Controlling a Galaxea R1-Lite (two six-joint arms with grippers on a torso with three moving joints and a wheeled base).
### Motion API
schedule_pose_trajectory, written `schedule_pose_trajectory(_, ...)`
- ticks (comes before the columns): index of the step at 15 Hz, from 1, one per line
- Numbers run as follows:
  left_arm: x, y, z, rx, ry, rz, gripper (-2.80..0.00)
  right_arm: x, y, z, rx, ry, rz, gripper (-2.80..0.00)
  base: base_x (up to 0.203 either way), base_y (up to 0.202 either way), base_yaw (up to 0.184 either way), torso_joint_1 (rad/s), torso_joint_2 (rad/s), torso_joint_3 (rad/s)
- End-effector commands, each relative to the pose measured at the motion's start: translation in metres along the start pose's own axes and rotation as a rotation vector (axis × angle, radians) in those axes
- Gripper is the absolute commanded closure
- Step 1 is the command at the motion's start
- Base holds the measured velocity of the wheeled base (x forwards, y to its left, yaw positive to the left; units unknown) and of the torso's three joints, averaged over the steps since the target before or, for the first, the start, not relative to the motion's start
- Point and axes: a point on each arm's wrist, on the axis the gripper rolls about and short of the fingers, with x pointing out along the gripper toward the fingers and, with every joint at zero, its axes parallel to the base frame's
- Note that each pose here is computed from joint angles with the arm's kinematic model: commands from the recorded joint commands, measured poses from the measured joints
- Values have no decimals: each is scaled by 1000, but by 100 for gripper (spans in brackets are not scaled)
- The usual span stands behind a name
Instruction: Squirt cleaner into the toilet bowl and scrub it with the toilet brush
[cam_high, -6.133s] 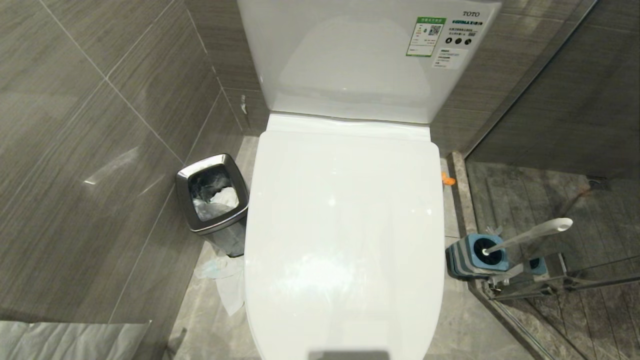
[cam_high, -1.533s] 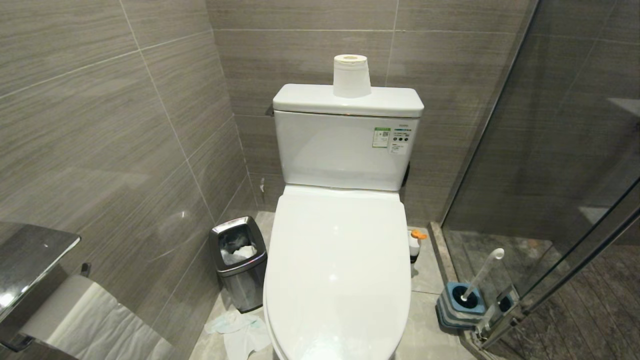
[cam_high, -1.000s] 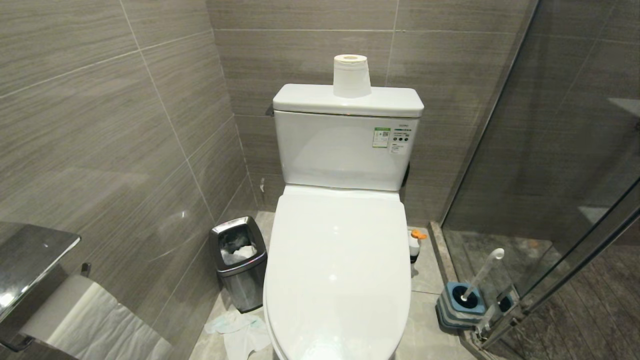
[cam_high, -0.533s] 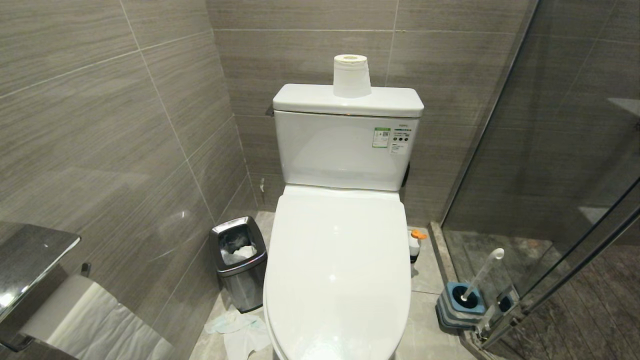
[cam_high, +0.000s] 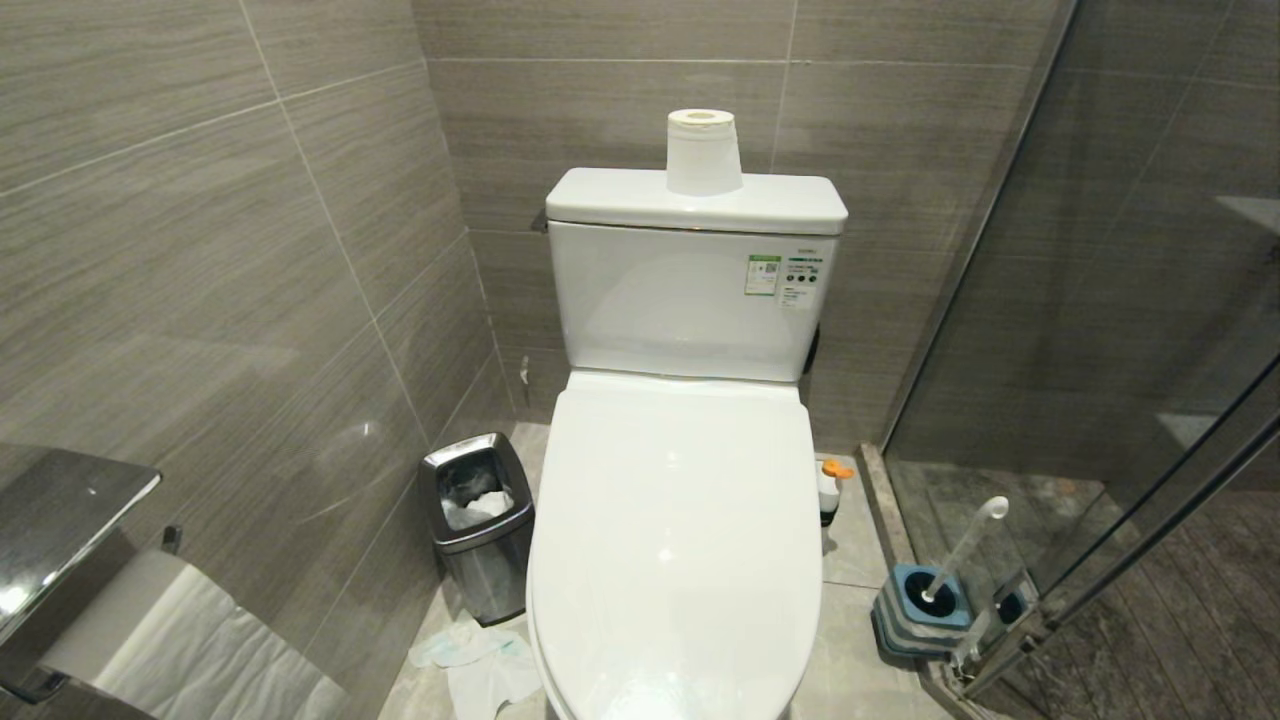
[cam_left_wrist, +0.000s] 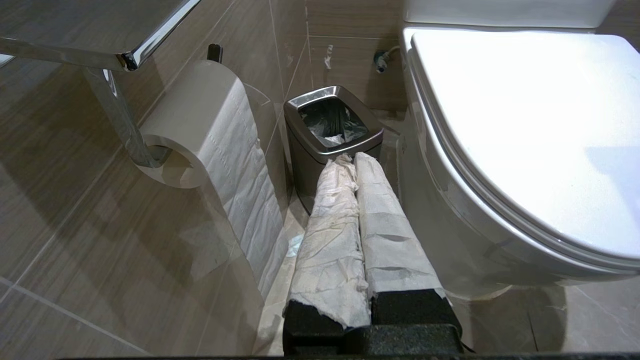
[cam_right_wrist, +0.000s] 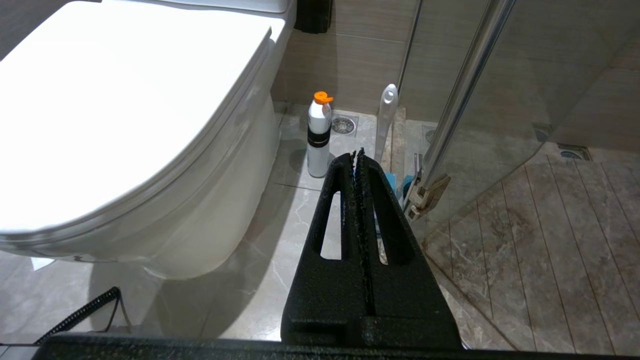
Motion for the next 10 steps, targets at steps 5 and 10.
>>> schedule_pose_trajectory(5, 0, 0, 0, 0, 1, 0, 0, 0, 0, 0, 0, 1, 0, 0, 0, 0, 0, 0, 0, 0)
schedule_pose_trajectory(10, 0, 0, 0, 0, 1, 0, 0, 0, 0, 0, 2, 1, -1, 0, 0, 0, 0, 0, 0, 0)
